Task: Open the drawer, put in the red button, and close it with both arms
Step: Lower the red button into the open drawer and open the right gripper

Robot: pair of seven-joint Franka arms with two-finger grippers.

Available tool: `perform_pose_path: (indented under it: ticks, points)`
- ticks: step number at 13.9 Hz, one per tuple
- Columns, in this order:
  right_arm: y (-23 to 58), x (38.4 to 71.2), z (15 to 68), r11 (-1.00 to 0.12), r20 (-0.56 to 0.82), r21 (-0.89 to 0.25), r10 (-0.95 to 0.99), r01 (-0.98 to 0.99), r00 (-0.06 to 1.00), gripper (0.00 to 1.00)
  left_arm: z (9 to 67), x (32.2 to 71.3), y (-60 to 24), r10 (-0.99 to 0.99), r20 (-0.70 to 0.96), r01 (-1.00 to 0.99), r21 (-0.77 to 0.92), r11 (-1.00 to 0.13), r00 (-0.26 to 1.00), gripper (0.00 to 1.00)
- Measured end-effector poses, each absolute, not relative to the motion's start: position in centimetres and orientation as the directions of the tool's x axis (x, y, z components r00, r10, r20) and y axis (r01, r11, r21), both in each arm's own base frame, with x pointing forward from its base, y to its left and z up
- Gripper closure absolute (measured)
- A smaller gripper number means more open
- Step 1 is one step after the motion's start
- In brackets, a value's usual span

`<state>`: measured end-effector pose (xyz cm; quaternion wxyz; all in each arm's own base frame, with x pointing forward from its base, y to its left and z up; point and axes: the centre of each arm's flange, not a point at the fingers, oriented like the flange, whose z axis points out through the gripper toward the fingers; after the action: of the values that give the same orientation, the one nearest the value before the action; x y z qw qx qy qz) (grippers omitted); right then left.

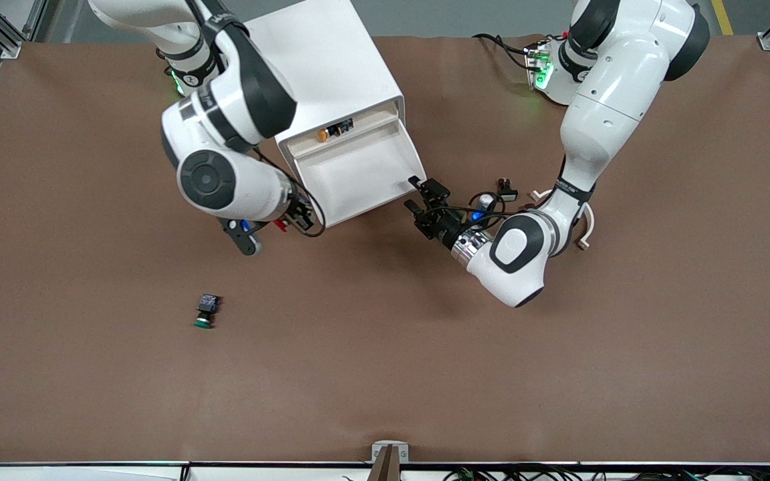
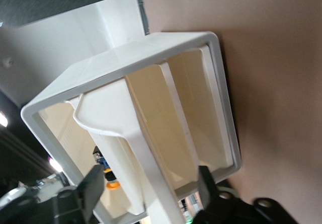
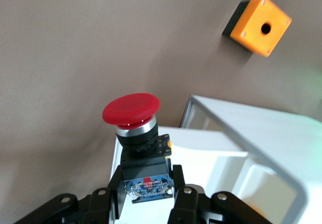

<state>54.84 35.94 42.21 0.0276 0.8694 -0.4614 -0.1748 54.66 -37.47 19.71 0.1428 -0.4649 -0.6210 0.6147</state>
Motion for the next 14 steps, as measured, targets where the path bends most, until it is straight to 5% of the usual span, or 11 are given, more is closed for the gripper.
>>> perform_pose_path:
  ticks: [2, 8, 14]
  points:
    - [38.9, 53.1, 41.2, -0.534, -0.278, 0.2, -0.835, -0.821, 0.476, 0.6, 21.0, 55.8, -37.3, 0.712, -0.526, 0.491, -0.823, -0.286, -0.466, 0.0]
    - [44.6, 48.6, 37.1, -0.448, -0.24, 0.159, -0.882, -0.88, 0.406, 0.6, 23.6, 57.8, -36.0, 0.586, -0.781, 0.667, -0.556, -0.497, -0.214, 0.0]
    - [46.5, 46.6, 35.7, -0.41, -0.229, 0.141, -0.899, -0.901, 0.373, 0.6, 26.6, 60.9, -33.6, 0.555, -0.799, 0.74, -0.225, -0.633, 0.231, 0.0]
